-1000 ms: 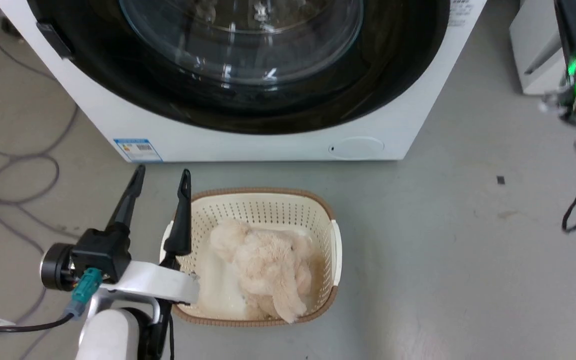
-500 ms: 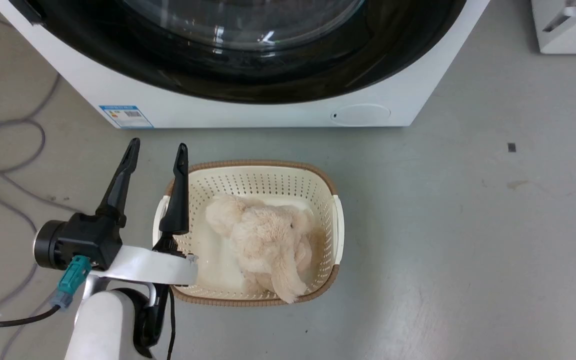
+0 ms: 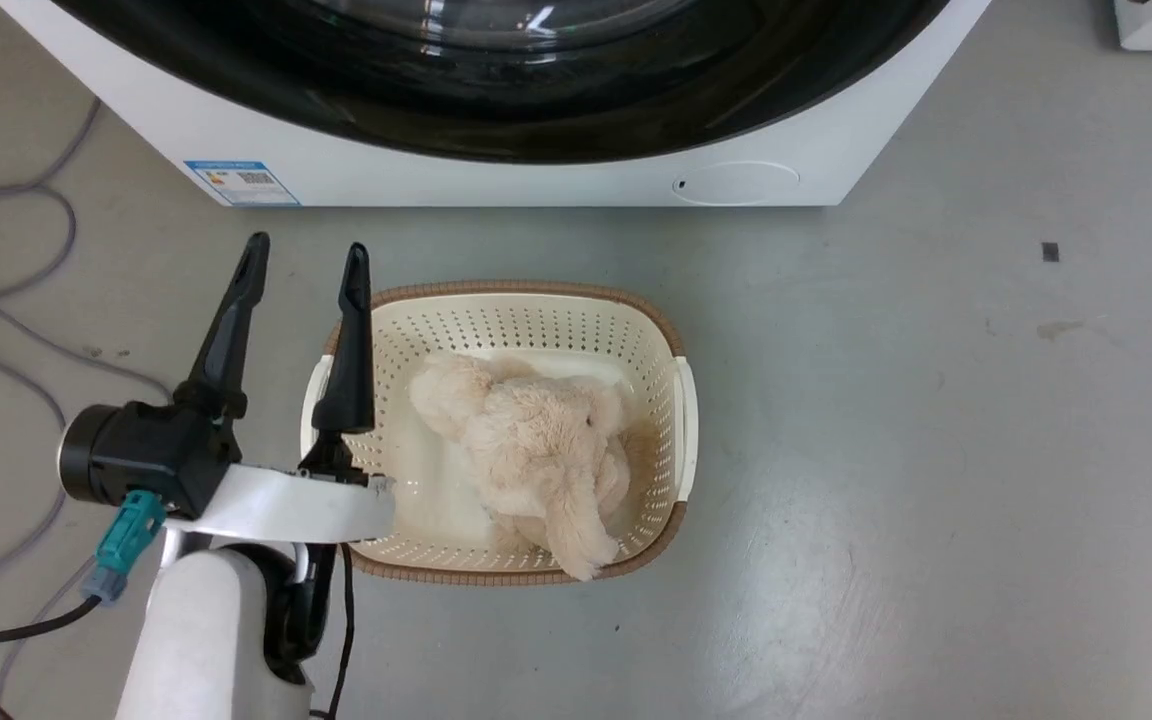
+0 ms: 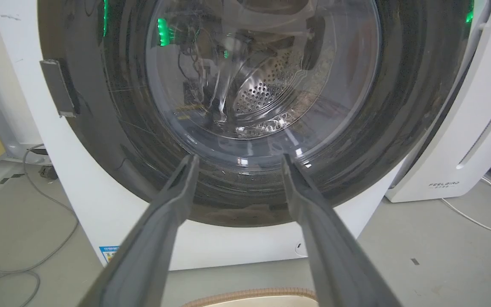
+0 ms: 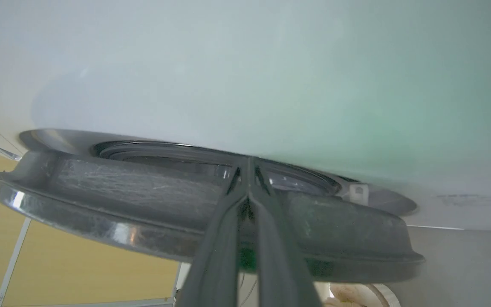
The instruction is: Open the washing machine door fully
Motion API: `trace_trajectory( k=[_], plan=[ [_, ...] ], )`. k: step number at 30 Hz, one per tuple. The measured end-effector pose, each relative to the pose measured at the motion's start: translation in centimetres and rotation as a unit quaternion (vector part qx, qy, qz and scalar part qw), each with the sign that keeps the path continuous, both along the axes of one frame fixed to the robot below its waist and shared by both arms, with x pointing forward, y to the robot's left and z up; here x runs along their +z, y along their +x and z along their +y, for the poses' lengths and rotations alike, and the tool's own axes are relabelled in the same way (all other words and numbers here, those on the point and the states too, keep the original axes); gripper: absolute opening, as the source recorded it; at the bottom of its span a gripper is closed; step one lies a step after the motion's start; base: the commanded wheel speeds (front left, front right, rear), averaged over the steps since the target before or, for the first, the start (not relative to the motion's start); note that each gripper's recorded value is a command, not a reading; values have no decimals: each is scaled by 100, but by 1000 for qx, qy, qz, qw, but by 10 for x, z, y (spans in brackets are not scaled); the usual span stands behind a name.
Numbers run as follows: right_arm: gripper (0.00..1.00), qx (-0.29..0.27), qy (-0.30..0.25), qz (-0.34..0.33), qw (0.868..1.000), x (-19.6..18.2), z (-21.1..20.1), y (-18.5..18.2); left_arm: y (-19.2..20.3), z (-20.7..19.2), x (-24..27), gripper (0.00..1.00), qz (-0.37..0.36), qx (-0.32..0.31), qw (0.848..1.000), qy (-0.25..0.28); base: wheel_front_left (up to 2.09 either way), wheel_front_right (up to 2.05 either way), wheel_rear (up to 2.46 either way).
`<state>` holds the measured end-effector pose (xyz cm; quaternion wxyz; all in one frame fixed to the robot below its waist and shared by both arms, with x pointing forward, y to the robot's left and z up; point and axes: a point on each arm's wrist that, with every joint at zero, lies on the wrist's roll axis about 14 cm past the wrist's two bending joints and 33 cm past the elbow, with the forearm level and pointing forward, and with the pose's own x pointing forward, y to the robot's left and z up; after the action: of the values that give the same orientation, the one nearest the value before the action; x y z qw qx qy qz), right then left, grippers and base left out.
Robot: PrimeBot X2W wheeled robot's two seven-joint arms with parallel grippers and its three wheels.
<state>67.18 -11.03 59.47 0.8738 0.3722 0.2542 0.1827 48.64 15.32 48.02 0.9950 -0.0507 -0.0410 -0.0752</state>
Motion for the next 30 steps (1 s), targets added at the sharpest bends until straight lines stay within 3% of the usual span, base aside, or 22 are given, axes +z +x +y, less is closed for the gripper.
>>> trace_trajectory(
  k=[11,20,30],
  plan=[
    [0,28,-7,45,999,-4,4,5,7,-2,-3,100,-6,-5,1000,-9,0,0,0],
    [0,69,-22,71,995,1,14,-17,3,-6,12,100,-21,-9,1000,-11,0,0,0],
    [0,109,-30,115,987,-22,30,-45,-3,-9,16,100,-21,-13,1000,-10,0,0,0]
  ],
)
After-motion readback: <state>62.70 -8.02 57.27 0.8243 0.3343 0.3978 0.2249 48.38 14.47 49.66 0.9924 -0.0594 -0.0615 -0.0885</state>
